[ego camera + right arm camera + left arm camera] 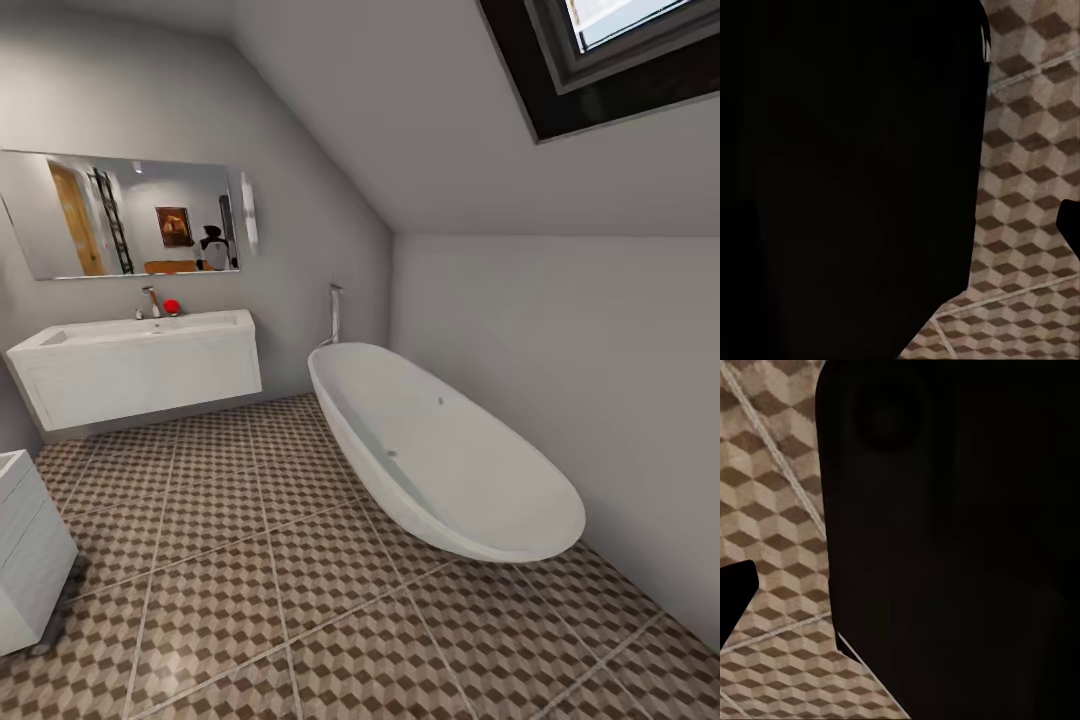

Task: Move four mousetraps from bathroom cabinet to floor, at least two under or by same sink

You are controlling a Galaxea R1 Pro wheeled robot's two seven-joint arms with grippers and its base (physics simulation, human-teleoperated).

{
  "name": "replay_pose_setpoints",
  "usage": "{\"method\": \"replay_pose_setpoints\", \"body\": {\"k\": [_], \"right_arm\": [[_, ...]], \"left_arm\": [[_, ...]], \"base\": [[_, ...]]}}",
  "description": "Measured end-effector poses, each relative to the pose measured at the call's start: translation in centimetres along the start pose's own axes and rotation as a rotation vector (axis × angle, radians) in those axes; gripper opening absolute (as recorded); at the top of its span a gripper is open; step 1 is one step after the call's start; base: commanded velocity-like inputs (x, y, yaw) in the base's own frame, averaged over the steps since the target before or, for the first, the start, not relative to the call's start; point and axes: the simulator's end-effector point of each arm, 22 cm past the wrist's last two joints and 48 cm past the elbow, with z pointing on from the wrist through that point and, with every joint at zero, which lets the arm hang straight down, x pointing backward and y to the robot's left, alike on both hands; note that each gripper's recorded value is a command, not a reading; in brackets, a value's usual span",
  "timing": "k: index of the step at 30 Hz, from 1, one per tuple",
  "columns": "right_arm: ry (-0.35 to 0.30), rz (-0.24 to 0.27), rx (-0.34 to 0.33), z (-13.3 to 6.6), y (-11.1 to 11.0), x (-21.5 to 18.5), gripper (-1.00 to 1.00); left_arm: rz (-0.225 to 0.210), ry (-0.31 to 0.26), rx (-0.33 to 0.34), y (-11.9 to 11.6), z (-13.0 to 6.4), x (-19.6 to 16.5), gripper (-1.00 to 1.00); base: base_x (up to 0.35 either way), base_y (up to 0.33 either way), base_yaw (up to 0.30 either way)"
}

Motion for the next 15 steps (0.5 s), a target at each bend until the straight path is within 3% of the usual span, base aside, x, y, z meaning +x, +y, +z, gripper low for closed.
{"method": "replay_pose_setpoints", "body": {"k": [15], "right_arm": [[-0.077, -0.005, -0.038, -0.2, 3.1, -3.7, 1.00]], "left_arm": [[0.001, -0.014, -0.012, 0.9, 0.0, -0.9, 1.00]], "base": [[0.000, 0.000, 0.000]]}}
